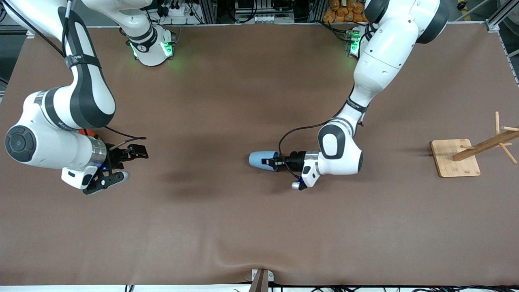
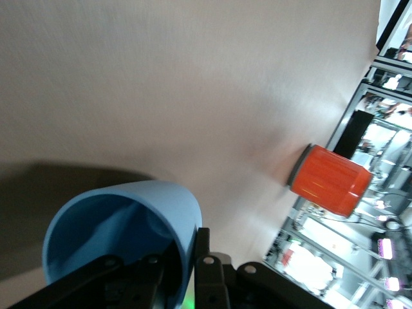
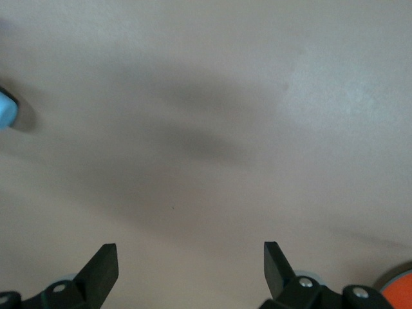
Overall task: Flip cup
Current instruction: 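Carry the blue cup with the left gripper toward the wooden stand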
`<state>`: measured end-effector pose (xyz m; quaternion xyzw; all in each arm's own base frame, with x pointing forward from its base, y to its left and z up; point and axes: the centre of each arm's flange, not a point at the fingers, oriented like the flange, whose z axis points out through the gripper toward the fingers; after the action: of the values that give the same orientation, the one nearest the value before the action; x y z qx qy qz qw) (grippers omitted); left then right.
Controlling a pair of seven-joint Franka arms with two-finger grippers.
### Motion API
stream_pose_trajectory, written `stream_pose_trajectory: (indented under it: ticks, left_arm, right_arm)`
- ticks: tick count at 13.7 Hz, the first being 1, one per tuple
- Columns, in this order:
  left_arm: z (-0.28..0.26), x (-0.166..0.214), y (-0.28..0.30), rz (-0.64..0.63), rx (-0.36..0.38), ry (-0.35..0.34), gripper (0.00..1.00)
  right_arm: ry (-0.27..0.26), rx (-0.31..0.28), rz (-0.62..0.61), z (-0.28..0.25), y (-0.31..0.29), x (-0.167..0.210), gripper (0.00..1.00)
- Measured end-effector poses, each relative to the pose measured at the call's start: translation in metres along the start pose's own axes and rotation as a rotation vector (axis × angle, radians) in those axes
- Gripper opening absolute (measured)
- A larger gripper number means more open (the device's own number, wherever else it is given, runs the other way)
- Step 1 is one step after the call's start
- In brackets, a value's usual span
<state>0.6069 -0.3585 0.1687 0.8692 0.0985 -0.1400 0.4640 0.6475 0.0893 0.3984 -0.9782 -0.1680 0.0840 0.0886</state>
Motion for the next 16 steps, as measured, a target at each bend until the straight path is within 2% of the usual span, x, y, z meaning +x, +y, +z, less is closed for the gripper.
stream_pose_trajectory:
  ticks: [3, 5, 6, 8, 10, 13, 16]
  left_arm:
    - [-0.066, 0.014, 0.032, 0.152, 0.132, 0.078, 0.08]
    - [-0.117, 0.016, 0.052, 0.203, 0.217, 0.134, 0.08]
    - [-0.140, 0.016, 0.054, 0.229, 0.285, 0.152, 0.08]
    - [-0.189, 0.020, 0.044, 0.292, 0.451, 0.172, 0.08]
    - [-0.240, 0.026, 0.024, 0.327, 0.598, 0.193, 0.08]
    - [-0.300, 0.029, -0.010, 0.273, 0.713, 0.237, 0.08]
    - [-0.297, 0.019, -0.028, 0.125, 0.763, 0.330, 0.08]
  right_arm:
    - [-0.007, 0.006, 0.025, -0.002, 0.015, -0.007, 1.00]
    - [-0.015, 0.015, 0.056, -0.029, 0.030, -0.027, 1.00]
    - [-0.020, 0.017, 0.083, -0.050, 0.038, -0.043, 1.00]
    - [-0.006, -0.021, 0.139, -0.107, 0.050, -0.085, 1.00]
    - [0.035, -0.082, 0.169, -0.160, 0.047, -0.123, 1.00]
    - [0.049, -0.125, 0.280, -0.209, 0.024, -0.166, 1.00]
    - [0.070, -0.140, 0.342, -0.232, 0.023, -0.178, 1.00]
